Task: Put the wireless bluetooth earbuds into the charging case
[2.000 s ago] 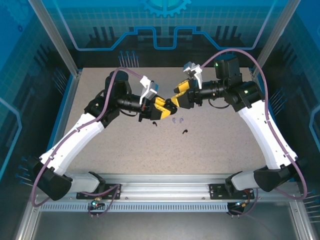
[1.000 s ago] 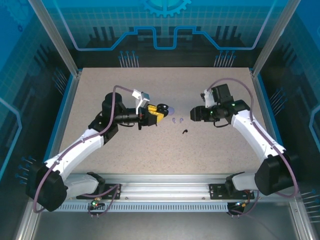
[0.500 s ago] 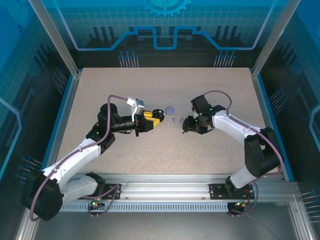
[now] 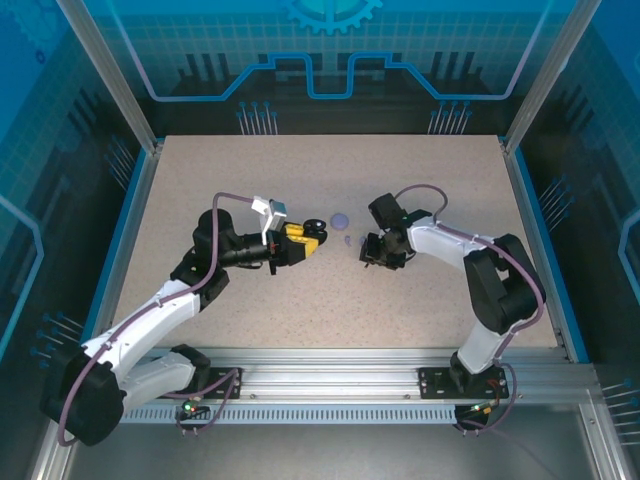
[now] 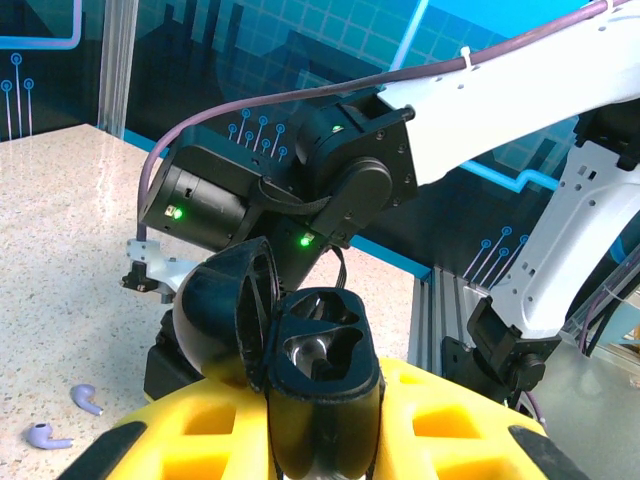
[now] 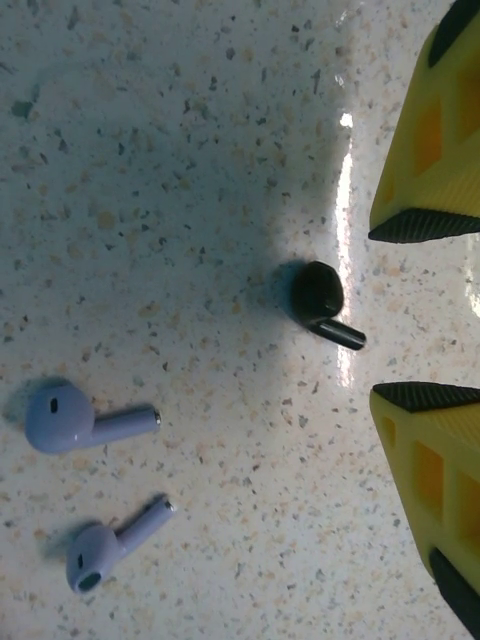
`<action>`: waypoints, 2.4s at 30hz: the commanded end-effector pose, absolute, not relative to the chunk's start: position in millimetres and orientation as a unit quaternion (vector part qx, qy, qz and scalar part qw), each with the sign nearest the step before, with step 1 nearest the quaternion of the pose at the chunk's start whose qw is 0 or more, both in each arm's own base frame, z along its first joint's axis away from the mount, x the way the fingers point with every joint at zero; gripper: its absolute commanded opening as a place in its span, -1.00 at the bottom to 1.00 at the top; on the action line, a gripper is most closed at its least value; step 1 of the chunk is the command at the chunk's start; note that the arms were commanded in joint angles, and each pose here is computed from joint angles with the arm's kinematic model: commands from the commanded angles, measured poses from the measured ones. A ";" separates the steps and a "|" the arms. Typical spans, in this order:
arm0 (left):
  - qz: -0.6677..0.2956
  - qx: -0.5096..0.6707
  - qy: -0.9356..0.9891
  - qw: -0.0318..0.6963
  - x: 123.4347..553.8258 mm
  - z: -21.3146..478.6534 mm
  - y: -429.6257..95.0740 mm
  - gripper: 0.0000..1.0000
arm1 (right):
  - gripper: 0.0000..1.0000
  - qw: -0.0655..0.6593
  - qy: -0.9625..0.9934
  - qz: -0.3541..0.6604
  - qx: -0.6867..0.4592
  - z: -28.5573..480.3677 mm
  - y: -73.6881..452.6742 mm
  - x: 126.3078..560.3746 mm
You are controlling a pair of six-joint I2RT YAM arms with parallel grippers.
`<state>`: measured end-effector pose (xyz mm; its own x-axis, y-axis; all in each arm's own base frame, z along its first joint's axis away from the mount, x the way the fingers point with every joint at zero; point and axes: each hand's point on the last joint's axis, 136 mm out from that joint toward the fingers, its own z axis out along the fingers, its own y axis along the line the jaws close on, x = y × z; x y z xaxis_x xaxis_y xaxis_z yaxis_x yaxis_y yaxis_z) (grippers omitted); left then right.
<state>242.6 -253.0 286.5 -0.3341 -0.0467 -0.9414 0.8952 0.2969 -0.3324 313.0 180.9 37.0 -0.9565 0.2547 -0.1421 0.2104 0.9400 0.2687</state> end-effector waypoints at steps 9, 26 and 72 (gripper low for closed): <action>-0.495 0.324 0.644 0.485 241.4 294.2 -250.2 -0.74 | -0.17 0.086 0.981 0.115 0.128 25.3 188.3 325.9; -0.496 0.323 0.645 0.484 241.4 294.8 -250.2 -0.74 | -0.30 0.070 0.989 0.078 0.109 7.4 189.6 324.7; -0.480 0.283 0.681 0.475 252.7 272.6 -244.8 -0.74 | -0.55 0.146 0.986 0.075 0.041 45.7 192.2 334.3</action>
<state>247.9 -247.6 277.9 -0.3680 -0.0577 -0.9280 0.8615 0.3542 -0.3637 331.0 192.0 34.6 -0.9650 0.1184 -0.2340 0.0859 0.9858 0.1444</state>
